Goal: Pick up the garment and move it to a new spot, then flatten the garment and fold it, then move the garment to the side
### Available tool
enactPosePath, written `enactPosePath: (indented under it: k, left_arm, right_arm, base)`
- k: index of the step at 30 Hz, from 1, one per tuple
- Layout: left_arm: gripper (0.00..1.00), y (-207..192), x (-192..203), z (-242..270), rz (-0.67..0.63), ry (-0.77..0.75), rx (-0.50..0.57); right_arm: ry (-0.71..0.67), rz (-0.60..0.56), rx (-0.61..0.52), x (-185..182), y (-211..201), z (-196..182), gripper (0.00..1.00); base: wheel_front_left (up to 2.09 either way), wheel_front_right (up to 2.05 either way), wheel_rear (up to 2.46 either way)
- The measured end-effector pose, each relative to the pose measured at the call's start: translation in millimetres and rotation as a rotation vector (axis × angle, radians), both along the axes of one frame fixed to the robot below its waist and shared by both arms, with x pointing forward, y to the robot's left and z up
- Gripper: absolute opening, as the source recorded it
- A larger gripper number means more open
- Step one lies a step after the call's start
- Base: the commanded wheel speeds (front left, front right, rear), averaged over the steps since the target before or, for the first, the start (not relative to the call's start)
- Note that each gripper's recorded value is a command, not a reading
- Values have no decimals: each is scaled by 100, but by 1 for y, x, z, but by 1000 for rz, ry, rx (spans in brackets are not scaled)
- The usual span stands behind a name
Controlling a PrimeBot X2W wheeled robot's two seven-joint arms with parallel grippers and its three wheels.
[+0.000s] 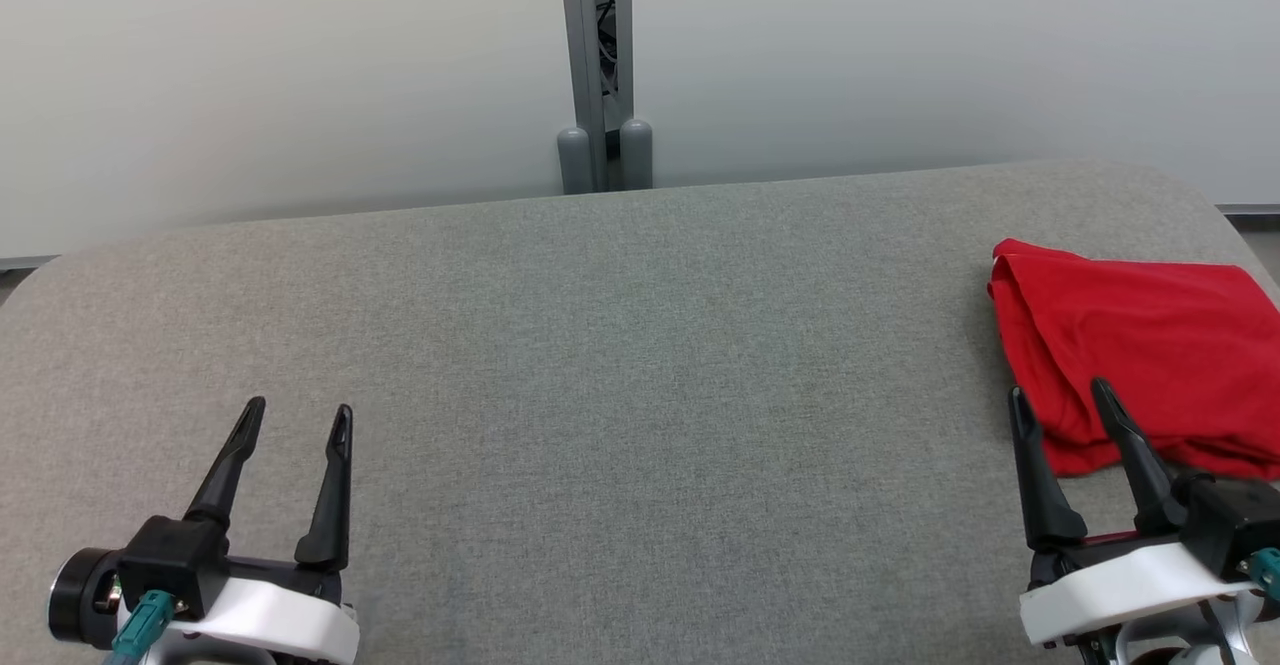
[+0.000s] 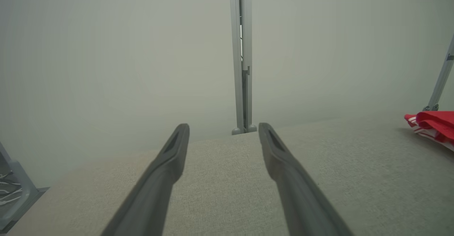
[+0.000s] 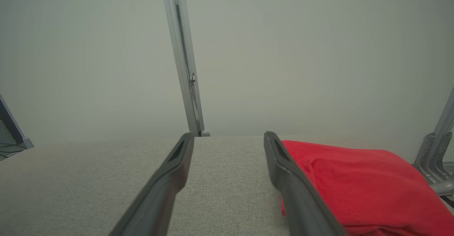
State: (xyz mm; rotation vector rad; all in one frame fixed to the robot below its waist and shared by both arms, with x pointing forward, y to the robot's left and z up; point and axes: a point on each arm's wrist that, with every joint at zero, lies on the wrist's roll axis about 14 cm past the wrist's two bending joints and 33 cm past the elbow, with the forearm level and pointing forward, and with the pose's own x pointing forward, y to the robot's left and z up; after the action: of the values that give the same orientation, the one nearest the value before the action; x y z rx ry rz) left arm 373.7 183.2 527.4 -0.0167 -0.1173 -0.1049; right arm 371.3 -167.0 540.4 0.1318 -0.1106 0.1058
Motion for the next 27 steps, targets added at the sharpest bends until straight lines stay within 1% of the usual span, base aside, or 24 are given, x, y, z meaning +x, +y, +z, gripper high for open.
enactPosePath:
  k: [27]
  left_arm:
    - [100,4,-1,-6,16,36,-6]
  right_arm:
    - [0,10,24,3,3,0,100]
  base:
    - [0,0,0]
